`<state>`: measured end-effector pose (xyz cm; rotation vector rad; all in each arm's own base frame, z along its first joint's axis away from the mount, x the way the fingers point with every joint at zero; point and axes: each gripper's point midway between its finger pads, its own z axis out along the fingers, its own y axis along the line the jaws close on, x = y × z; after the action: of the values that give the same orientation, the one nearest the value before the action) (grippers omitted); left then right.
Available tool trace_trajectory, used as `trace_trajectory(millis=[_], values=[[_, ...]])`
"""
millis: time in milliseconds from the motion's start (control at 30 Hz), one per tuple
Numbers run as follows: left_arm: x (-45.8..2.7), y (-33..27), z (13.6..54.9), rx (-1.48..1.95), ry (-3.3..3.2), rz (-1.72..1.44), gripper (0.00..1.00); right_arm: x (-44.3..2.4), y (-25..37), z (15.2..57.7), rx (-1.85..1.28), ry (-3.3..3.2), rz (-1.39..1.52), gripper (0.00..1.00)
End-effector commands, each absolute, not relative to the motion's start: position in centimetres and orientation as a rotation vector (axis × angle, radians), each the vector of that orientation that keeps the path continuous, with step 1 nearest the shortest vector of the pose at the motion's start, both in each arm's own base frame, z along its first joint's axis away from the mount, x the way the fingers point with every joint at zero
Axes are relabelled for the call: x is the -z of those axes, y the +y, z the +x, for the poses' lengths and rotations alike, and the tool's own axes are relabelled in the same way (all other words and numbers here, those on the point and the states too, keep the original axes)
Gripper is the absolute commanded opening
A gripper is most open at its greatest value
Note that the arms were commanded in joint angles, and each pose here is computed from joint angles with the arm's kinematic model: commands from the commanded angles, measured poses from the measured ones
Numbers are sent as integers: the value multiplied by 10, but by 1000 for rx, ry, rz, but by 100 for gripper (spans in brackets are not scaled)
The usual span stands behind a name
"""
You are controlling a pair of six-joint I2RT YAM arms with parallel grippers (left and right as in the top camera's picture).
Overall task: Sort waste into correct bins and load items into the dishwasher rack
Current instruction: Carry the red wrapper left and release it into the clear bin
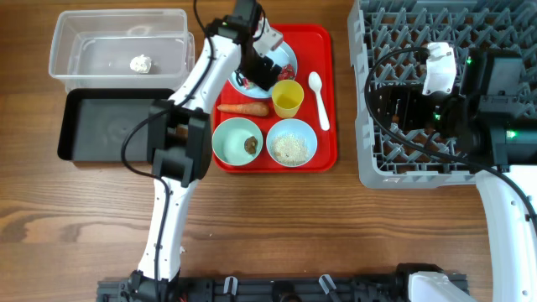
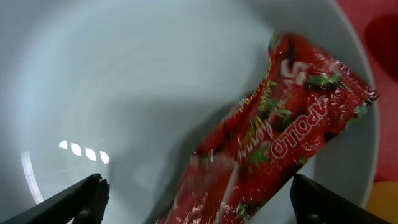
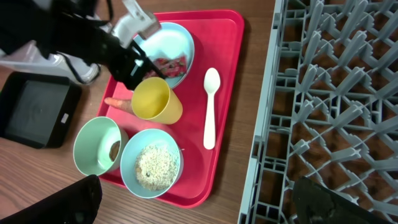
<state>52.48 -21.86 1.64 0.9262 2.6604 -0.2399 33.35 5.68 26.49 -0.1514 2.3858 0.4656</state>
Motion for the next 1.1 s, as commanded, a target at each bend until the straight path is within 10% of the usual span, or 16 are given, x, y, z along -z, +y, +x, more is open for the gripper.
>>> trace_trajectory(millis=[0,367,733,1067], values=[[1,-230,516,254,2669,995,85,-265,54,337,-445,2384,-164,100],[0,-232,516,255,2668,988,4,-265,54,337,-444,2384,-164,100],[-82,-194,551,131,2632,484,4,-267,54,339,-442,2373,-166,100],[-176,-38,578,82,2493,-318,4,-268,54,340,-441,2369,-167,100]])
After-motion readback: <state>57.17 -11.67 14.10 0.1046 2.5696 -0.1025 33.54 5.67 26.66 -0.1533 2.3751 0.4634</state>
